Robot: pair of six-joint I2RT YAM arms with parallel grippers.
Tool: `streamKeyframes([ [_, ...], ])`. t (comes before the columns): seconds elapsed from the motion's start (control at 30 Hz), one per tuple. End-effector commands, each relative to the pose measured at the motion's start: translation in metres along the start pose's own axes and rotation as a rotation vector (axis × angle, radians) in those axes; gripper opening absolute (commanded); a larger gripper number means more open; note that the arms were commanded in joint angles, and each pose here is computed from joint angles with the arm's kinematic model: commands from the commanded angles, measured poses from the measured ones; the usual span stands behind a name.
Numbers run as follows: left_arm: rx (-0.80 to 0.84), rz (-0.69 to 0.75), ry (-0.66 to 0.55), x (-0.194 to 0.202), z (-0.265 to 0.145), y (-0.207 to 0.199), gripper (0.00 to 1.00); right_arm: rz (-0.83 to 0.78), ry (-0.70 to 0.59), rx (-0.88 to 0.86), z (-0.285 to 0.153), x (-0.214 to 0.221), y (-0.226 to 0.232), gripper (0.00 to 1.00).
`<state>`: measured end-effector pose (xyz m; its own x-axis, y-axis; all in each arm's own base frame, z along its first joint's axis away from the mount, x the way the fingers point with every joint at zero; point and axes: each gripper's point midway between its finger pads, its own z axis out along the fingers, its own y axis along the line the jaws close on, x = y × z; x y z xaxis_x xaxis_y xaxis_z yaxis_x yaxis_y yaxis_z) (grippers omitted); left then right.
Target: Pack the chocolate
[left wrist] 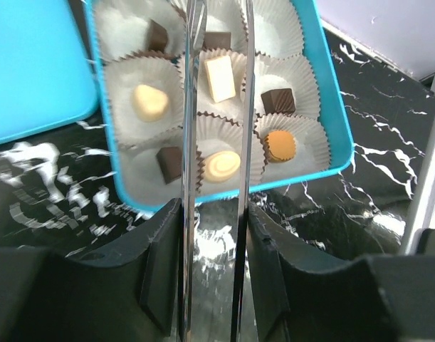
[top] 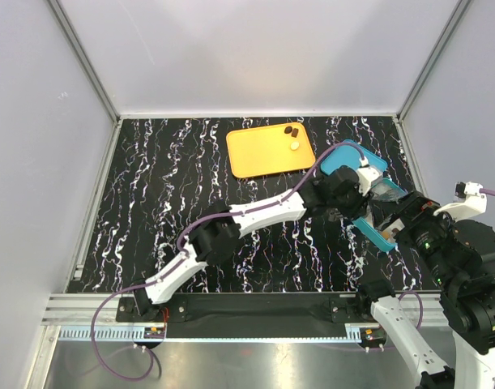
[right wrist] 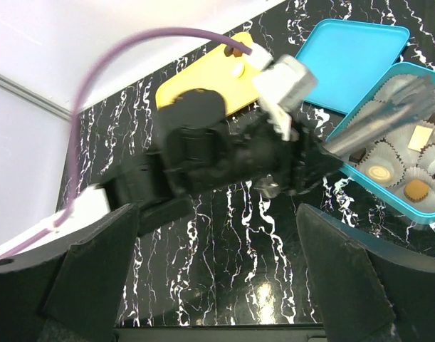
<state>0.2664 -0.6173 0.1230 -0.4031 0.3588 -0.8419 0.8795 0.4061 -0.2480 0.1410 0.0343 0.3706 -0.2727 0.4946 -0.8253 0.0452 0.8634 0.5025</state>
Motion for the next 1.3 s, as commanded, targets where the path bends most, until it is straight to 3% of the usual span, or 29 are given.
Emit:
streamKeyframes([
  [0.0,-0.028,0.083,-0.263,-0.121,-0.081,-0.02,0.42,-0.019,-0.037,0.009,0.001,-0.011,0.0,1.0],
  [0.13,-0.12,0.067,-0.272,-0.138,-0.117,0.002,0.41,-0.008,-0.042,0.005,-0.001,-0.012,0.002,1.0],
  [0.3,-0.294,0.02,-0.233,-0.127,-0.158,0.067,0.41,0.003,-0.038,-0.004,-0.004,-0.012,0.004,1.0],
  [0.53,-0.534,-0.082,-0.136,-0.088,-0.21,0.185,0.42,0.013,-0.036,-0.005,-0.005,-0.011,0.003,1.0],
  [0.73,-0.639,-0.135,-0.032,-0.047,-0.215,0.248,0.44,0.008,-0.026,-0.008,-0.002,-0.01,0.005,1.0],
  [0.93,-0.624,-0.129,0.072,-0.015,-0.193,0.269,0.48,0.0,-0.032,0.001,-0.002,-0.012,0.003,1.0],
  [1.27,-0.622,-0.131,0.138,0.016,-0.171,0.281,0.51,-0.005,-0.024,0.003,0.004,-0.01,0.003,1.0],
])
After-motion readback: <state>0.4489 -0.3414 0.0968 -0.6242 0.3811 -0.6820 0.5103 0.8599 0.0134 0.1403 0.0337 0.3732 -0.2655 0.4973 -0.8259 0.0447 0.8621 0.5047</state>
